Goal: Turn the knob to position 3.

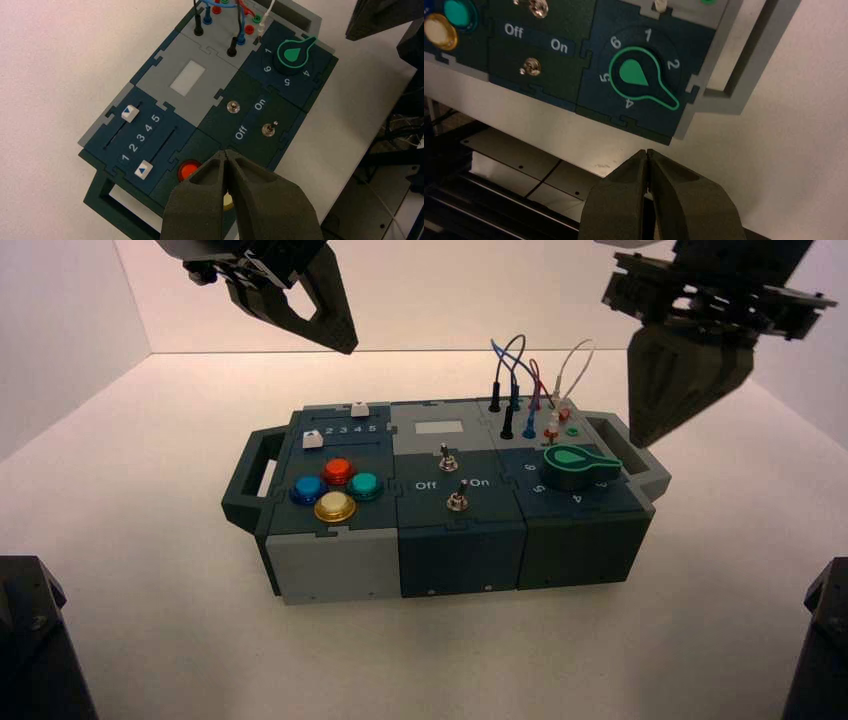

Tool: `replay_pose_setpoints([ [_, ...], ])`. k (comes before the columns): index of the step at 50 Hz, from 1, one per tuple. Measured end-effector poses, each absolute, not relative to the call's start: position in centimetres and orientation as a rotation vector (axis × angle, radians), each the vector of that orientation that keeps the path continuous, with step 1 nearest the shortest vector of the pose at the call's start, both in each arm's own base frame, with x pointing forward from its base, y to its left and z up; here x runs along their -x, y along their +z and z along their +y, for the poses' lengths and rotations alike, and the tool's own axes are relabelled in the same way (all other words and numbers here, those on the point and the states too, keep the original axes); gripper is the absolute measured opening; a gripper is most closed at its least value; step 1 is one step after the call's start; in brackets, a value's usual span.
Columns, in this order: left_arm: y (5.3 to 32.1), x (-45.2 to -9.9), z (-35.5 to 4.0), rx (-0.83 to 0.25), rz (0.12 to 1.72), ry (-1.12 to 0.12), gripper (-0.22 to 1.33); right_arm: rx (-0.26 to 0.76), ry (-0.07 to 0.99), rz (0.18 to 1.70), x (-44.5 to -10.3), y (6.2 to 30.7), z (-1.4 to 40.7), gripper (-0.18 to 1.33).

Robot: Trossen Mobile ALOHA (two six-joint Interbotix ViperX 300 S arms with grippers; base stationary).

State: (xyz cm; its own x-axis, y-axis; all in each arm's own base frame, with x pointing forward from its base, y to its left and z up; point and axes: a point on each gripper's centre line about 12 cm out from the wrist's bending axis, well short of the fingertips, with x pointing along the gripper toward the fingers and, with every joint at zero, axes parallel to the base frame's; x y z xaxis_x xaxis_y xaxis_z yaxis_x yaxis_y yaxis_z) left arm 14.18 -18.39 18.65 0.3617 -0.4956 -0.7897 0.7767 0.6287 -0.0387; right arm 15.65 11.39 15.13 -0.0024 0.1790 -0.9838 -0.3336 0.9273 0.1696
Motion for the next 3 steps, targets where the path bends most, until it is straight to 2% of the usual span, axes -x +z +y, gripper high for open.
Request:
replay_pose_setpoints([
  [3,18.51,-14.2,-18.42,-0.374,0.871,-0.843,-0.16,0.122,0.404,1.519,-15.52,15.09,11.32,-0.14],
])
